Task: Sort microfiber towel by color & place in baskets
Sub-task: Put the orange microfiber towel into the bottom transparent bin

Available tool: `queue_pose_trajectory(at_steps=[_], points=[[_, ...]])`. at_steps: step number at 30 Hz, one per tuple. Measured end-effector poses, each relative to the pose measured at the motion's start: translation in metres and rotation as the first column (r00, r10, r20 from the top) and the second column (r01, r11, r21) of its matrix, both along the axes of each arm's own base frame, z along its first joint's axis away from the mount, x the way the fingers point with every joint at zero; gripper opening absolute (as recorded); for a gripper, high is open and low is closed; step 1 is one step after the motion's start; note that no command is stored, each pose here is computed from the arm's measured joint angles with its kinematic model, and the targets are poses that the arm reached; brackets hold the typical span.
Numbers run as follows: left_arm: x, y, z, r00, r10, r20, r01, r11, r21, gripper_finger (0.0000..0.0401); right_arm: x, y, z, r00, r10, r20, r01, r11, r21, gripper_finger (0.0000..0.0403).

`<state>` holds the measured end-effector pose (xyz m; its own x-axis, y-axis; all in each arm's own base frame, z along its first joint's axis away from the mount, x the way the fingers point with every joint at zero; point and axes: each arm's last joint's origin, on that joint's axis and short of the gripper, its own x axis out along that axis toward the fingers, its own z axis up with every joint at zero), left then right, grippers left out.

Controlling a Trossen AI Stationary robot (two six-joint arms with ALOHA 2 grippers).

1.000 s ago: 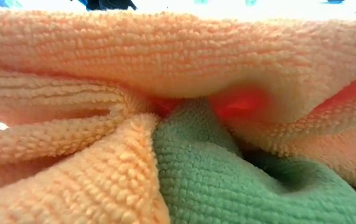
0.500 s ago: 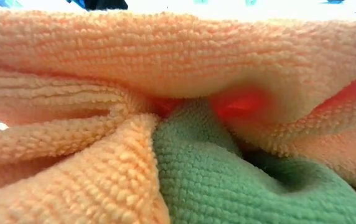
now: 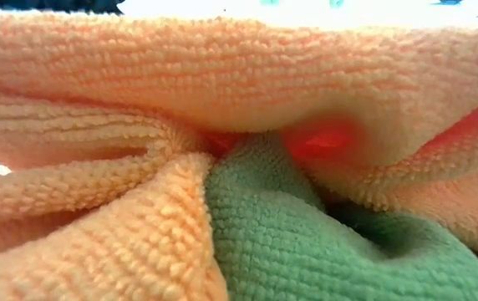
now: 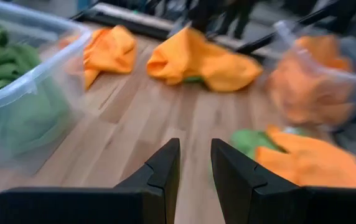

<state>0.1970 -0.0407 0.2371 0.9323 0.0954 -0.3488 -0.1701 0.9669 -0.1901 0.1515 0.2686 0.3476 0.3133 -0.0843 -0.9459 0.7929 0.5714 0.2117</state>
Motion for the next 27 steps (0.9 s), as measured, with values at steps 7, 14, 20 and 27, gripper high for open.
queue_pose_trajectory(at_steps=[7, 14, 20, 27], points=[[-0.032, 0.006, -0.002, 0.988, -0.1, 0.115, 0.098, 0.995, 0.018, 0.0081, 0.03, -0.019, 0.001, 0.992, 0.1, 0.074, -0.089, 0.985, -0.15, 0.0006], [-0.041, 0.008, -0.011, 0.989, -0.091, 0.119, 0.092, 0.996, -0.007, 0.0081, 0.076, -0.061, 0.001, 0.985, 0.166, -0.041, -0.171, 0.965, -0.199, 0.0001], [-0.042, 0.009, -0.018, 0.992, -0.08, 0.098, 0.082, 0.996, -0.016, 0.0081, 0.096, -0.113, 0.001, 0.967, 0.218, -0.131, -0.244, 0.94, -0.237, 0.0], [-0.043, 0.009, -0.022, 0.994, -0.077, 0.072, 0.08, 0.996, -0.042, 0.0081, 0.072, -0.172, -0.01, 0.969, 0.152, -0.193, -0.197, 0.949, -0.247, 0.0]])
